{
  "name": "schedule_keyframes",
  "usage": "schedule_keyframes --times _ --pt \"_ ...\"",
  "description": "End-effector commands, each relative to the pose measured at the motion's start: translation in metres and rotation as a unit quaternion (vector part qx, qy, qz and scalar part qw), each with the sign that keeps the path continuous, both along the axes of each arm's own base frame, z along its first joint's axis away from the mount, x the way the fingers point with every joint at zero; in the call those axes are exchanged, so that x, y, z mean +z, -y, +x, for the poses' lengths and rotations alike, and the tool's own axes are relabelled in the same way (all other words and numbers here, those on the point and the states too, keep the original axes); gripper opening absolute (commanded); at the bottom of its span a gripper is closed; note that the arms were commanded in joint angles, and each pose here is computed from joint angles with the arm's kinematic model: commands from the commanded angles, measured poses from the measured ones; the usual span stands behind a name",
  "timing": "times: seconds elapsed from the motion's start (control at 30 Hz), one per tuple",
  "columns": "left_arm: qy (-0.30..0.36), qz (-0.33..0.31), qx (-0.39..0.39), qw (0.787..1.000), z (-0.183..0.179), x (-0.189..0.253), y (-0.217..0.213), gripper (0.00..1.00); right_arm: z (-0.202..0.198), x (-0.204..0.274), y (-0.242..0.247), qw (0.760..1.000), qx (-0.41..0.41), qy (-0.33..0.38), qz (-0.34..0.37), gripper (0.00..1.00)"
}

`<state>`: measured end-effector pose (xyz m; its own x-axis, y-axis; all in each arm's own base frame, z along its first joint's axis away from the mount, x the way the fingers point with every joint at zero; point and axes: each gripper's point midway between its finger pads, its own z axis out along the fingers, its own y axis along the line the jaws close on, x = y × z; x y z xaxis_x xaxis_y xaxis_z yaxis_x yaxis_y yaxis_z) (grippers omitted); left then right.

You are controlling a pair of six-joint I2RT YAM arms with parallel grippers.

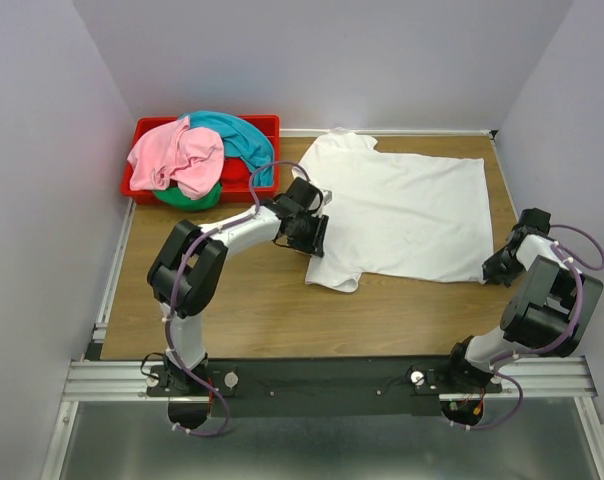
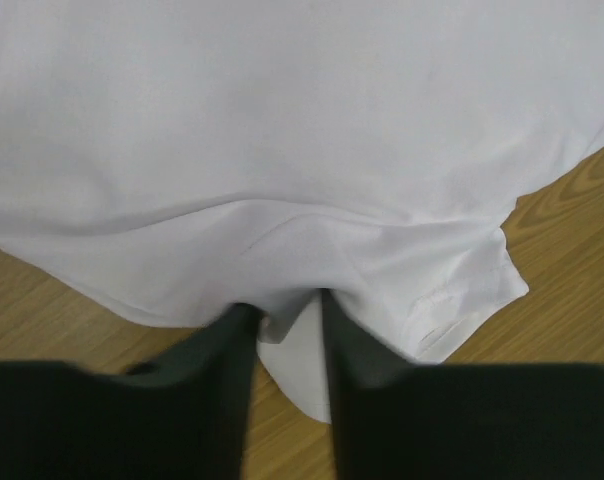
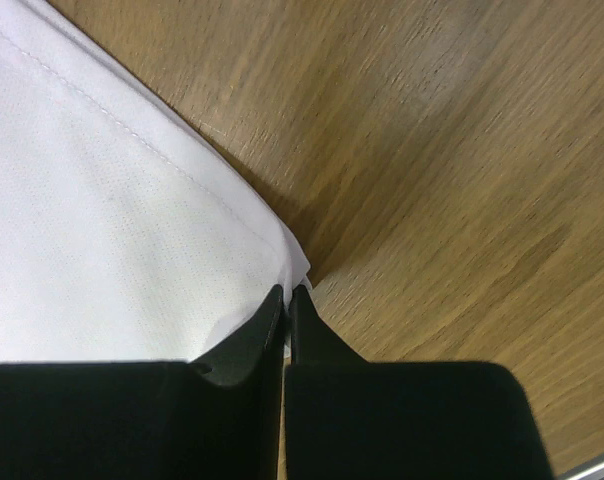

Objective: Fold and stack the t-shirts
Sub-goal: Fold the tshirt

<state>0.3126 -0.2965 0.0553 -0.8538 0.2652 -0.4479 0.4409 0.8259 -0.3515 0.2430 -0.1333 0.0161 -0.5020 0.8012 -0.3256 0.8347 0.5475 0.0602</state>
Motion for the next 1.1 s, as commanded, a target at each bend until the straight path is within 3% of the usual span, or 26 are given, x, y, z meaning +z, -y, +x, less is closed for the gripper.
schedule_keyframes --times 0.0,0.03,0.17,0.6,1.07 --pt "0.001 0.015 0.01 1.0 0.008 0.001 -0.004 0.56 0.005 0.005 0.001 1.0 0.003 0.016 0.003 0.09" --pt "0.003 0.013 0.011 1.0 0.007 0.005 -0.005 0.67 0.005 0.005 0.001 1.0 0.003 0.017 0.002 0.09" --pt "0.012 0.016 0.018 1.0 0.0 0.012 -0.015 0.8 0.005 0.006 0.0 1.0 0.004 0.018 0.004 0.08" --pt "-0.011 0.021 0.039 0.999 -0.053 0.016 -0.051 0.75 0.004 0.004 -0.003 1.0 0.008 0.019 0.01 0.09" --pt "-0.071 0.023 -0.015 0.997 -0.097 -0.011 -0.028 0.67 0.003 0.003 -0.003 1.0 0.008 0.017 0.011 0.09"
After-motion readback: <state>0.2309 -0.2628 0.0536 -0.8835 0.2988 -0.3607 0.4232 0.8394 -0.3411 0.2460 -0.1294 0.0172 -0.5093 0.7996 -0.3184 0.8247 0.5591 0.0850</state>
